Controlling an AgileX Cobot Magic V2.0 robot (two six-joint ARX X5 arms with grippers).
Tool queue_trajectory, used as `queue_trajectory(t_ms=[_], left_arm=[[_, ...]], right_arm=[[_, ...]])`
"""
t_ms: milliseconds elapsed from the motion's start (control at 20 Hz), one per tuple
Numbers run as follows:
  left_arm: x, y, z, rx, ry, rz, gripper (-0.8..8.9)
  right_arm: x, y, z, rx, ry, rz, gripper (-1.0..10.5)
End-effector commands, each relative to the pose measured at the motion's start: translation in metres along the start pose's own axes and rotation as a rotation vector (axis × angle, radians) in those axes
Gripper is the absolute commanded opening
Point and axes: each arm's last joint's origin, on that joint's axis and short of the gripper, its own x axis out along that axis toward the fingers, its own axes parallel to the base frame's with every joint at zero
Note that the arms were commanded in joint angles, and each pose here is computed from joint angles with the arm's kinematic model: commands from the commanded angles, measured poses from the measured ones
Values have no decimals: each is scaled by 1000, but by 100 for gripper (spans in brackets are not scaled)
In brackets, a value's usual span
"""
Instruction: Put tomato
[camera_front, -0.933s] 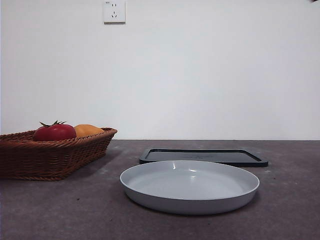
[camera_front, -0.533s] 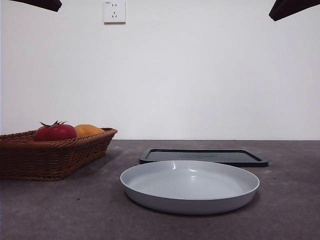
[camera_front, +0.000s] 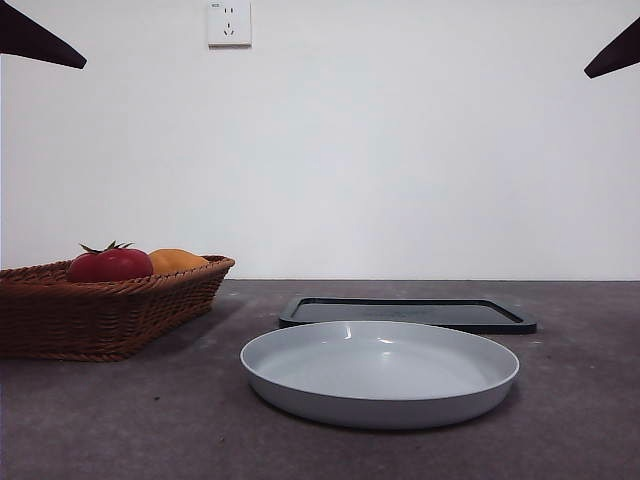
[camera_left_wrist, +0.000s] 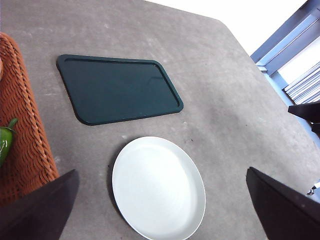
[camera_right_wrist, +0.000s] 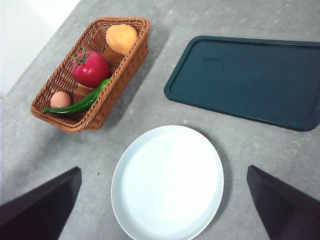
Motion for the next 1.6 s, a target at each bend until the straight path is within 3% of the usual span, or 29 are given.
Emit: queue_trajectory(t_ms=[50,250,550,800,1100,1600], left_arm=[[0,-3,6,11,-17,-10,643],[3,2,11,8,-10,21,643],[27,34,41,5,175,340,643],[65,65,73,16,292,477,643],[115,102,83,35,377,520,643],[176,163,62,60,410,578,643]], right_arm=[[-2,3,4,-18,-16,9,615],[-2,3,4,-18,-17,9,615],[-2,3,4,-18,-17,9,615],[-2,3,4,-18,-16,9,615],[-2,3,4,-18,-17,9,615],[-2,3,4,-18,-16,8,615]])
